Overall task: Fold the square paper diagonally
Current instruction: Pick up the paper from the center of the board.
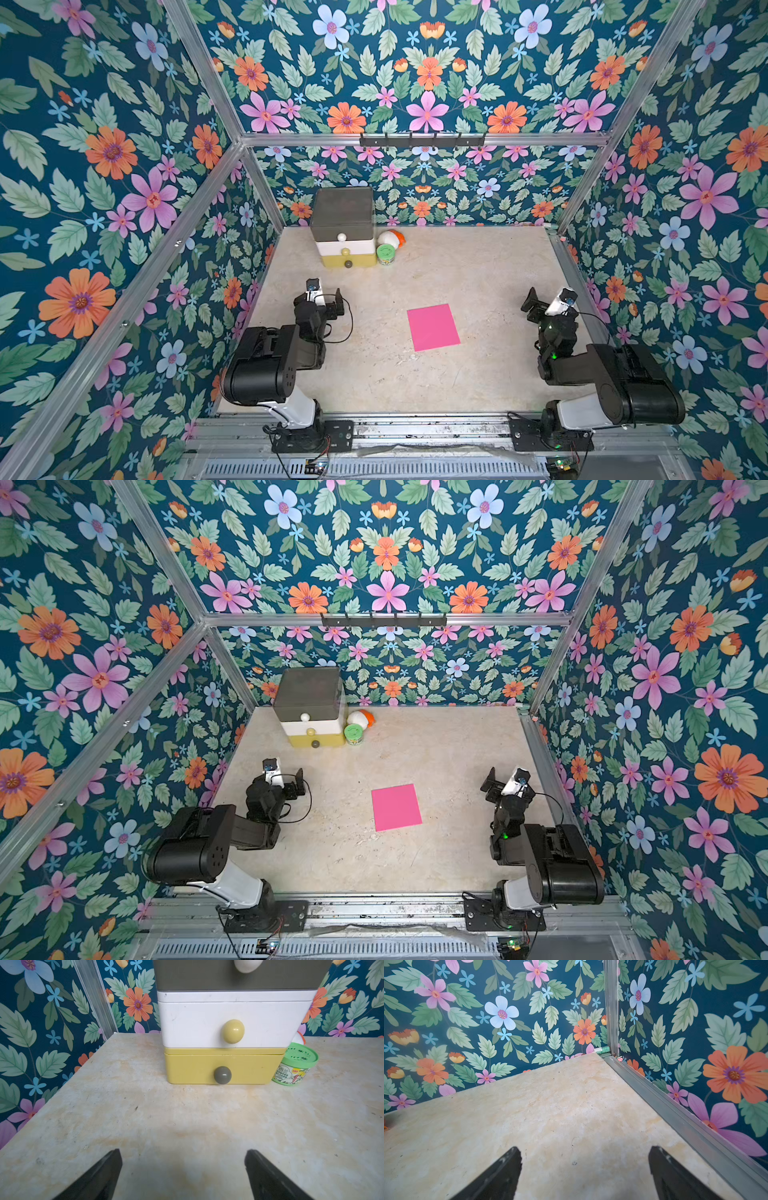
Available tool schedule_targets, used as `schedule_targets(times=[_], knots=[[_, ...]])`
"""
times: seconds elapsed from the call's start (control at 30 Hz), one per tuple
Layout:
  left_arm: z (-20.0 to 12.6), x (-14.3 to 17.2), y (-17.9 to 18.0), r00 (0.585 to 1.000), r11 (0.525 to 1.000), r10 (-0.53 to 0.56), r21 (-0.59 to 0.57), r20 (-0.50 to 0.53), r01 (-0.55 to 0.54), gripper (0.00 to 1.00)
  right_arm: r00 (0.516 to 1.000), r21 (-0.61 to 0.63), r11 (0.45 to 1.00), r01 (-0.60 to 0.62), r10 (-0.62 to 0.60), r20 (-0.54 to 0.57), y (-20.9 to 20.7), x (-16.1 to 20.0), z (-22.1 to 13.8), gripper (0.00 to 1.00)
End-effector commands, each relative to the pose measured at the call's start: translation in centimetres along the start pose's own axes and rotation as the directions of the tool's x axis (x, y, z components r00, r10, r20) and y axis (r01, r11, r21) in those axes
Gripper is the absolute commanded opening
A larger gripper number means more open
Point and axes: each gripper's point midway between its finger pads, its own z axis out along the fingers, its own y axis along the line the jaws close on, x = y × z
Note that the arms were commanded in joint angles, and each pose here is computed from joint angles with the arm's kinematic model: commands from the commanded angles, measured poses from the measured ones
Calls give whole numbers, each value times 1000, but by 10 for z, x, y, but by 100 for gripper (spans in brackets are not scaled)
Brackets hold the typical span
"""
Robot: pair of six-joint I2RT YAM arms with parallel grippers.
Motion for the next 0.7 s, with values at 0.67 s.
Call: schedule_targets(times=[0.67], knots=[[1, -8, -1, 999, 1000, 5, 6, 31, -5, 99, 999, -28, 1000, -2, 3, 32, 5, -9, 0, 99]])
